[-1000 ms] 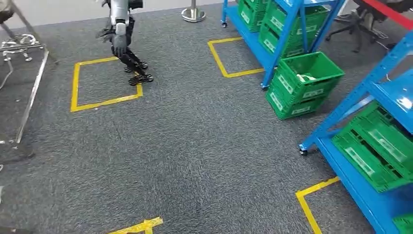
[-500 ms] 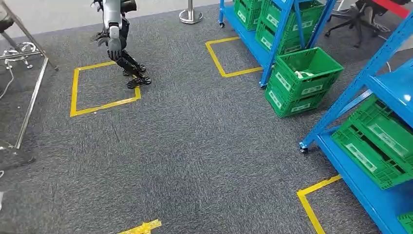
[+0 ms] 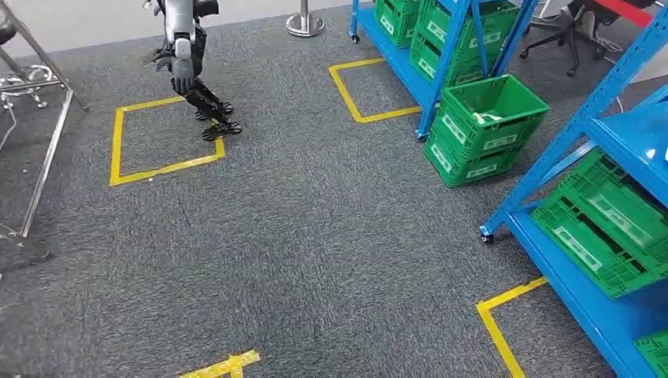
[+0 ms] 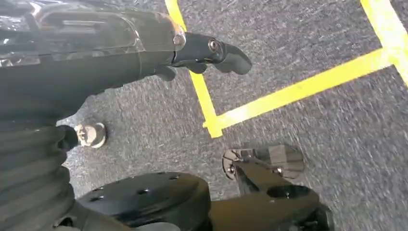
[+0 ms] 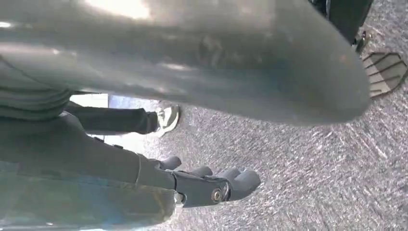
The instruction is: Take the parts from the cabinet and place them on the table.
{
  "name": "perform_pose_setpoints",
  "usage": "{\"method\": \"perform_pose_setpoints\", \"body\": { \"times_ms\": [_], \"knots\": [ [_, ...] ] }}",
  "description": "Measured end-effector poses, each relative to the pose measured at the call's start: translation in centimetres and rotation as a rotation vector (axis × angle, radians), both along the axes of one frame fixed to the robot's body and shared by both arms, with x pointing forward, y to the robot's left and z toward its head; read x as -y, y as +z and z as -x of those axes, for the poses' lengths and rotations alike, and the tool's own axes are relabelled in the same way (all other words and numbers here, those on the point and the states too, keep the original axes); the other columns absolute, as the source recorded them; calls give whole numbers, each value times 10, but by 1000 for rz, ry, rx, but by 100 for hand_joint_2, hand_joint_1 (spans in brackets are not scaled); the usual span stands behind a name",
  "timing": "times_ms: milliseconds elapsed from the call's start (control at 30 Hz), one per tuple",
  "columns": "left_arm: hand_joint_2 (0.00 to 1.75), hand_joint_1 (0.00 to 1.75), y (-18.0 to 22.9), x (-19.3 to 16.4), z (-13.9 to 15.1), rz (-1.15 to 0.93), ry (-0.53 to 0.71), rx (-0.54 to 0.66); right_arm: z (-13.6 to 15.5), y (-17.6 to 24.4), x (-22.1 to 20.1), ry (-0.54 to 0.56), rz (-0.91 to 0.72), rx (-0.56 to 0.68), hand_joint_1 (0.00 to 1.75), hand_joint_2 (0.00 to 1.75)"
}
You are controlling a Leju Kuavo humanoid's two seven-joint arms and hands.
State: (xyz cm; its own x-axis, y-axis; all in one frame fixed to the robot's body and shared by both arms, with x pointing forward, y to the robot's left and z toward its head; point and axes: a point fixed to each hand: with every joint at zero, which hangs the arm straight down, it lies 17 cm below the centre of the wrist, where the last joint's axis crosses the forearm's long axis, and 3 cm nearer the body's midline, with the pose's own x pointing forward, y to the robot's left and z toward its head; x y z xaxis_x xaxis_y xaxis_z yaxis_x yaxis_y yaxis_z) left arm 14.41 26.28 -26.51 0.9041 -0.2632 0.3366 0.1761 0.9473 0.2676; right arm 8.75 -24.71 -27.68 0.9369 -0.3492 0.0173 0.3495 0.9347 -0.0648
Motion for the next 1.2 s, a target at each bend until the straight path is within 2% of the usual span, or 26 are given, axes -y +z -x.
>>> {"method": "perform_pose_setpoints", "body": {
  "times_ms": [833,1200],
  "knots": [
    [175,0,1,0,-4,8,12,20,-6,0,4,-21,17,25,0,0],
    [175,0,0,4,-1,5,-55,-5,-6,1,-4,-56,-26,19,0,0]
  ]
}}
